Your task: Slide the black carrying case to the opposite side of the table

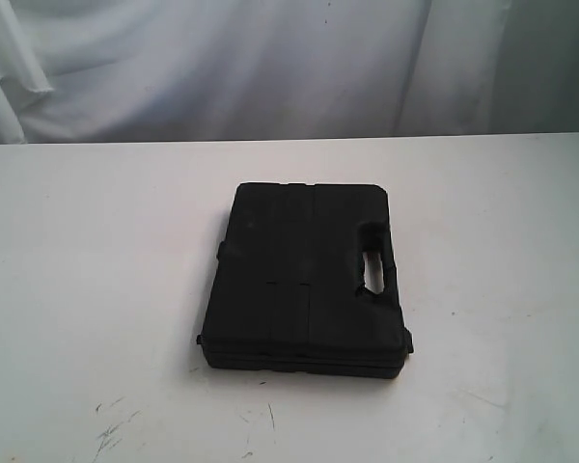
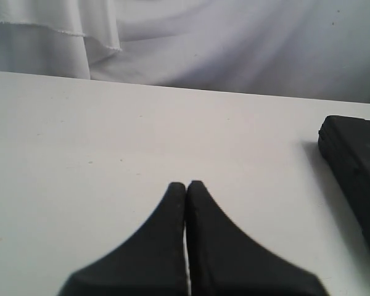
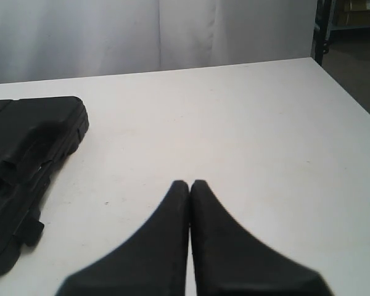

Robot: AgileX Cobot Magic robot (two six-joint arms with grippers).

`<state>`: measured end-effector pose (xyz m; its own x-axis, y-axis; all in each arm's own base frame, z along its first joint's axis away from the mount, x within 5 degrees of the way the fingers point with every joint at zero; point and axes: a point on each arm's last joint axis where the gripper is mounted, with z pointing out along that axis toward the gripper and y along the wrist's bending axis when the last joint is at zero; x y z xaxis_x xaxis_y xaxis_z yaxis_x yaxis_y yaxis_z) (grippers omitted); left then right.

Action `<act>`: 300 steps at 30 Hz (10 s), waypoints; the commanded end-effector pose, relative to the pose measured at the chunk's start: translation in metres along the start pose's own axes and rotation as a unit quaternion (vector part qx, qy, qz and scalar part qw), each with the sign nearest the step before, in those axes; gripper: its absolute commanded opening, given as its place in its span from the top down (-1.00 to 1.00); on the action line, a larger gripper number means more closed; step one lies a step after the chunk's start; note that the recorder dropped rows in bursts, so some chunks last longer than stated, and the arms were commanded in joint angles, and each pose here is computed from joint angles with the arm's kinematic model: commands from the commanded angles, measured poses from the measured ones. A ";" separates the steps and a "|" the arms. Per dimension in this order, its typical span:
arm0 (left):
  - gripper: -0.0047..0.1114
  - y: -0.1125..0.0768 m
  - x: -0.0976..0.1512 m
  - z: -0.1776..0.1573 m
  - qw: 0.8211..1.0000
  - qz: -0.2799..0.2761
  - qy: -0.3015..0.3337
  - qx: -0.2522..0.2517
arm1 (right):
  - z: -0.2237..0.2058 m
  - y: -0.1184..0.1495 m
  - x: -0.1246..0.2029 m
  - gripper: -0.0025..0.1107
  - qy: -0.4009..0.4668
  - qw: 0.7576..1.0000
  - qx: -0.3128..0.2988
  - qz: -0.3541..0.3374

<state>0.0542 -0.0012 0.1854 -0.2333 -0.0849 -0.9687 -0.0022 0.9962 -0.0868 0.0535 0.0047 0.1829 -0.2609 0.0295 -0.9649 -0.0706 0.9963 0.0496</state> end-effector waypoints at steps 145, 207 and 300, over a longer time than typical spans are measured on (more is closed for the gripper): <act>0.92 0.000 0.001 0.000 1.000 0.000 -0.004 -0.001 | 0.359 0.036 -0.050 0.96 0.569 0.812 0.066 -0.114; 0.92 0.000 0.001 0.000 1.000 0.000 -0.004 -0.001 | 0.064 0.055 -0.231 0.96 0.135 0.984 -0.114 0.027; 0.92 0.000 0.001 0.000 1.000 0.000 -0.004 -0.001 | 0.000 -0.003 0.001 0.96 0.000 0.999 0.030 0.019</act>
<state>0.0542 -0.0011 0.1854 -0.2332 -0.0824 -0.9689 -0.0024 0.9964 -0.0842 0.0536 0.0020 0.1825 -0.2622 0.0915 -0.9607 -0.0003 0.9955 0.0949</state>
